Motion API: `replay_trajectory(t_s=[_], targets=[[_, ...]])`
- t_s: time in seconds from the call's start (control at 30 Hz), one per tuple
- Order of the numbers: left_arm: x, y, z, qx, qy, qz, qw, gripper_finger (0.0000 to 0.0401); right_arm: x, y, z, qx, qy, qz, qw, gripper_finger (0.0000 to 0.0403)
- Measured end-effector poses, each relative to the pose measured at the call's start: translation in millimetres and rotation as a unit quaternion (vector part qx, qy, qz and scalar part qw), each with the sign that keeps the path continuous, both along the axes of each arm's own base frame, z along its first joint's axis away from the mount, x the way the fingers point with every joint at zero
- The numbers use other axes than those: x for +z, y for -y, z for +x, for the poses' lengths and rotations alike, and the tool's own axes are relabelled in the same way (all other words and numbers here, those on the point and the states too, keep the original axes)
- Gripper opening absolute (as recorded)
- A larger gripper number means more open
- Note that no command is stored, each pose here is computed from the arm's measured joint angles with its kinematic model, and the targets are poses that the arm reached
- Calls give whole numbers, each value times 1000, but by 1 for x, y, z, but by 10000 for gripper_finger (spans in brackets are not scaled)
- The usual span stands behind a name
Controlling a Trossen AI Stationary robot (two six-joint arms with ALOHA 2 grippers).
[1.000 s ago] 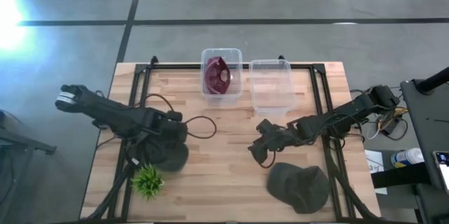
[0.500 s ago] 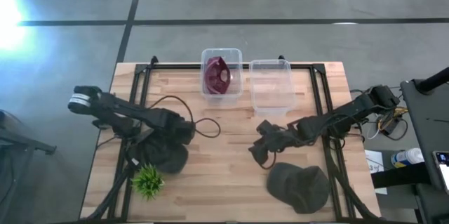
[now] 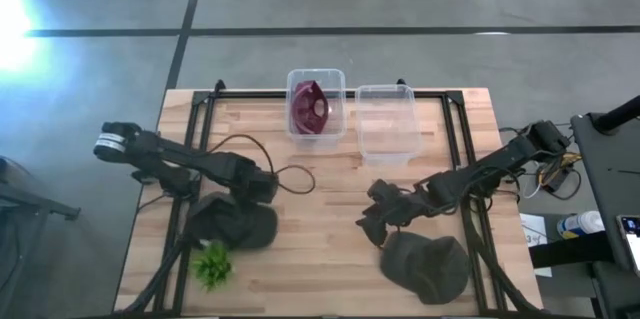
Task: Pick & Place hat
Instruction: Put the top black cap into the right transparent bin
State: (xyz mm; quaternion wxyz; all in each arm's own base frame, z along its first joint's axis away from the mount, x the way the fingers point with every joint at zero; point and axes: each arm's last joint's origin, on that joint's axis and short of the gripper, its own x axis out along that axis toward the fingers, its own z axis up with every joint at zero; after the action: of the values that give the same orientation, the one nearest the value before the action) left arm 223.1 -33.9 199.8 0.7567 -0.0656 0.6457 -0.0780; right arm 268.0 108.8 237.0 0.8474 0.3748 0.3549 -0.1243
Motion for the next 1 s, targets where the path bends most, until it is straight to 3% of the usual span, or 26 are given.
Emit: replay_trajectory(t_s=[0.17, 0.37, 0.5, 0.6, 0.83, 1.0], targets=[[60, -1, 11, 53, 144, 14, 988, 6, 19, -2, 2, 2, 68, -6, 998, 201], [114, -9, 13, 96, 263, 111, 953, 5, 40, 5, 2, -76, 157, -31, 984, 201], [138, -10, 20, 118, 323, 145, 928, 5, 42, 9, 8, -103, 164, -32, 981, 201], [146, -9, 31, 119, 349, 140, 919, 5, 47, 10, 16, -114, 170, -42, 978, 201], [138, -6, 52, 115, 335, 144, 924, 5, 64, 8, 29, -106, 167, -61, 978, 201], [140, -5, 60, 117, 358, 133, 917, 5, 63, 9, 27, -124, 102, -58, 985, 201]])
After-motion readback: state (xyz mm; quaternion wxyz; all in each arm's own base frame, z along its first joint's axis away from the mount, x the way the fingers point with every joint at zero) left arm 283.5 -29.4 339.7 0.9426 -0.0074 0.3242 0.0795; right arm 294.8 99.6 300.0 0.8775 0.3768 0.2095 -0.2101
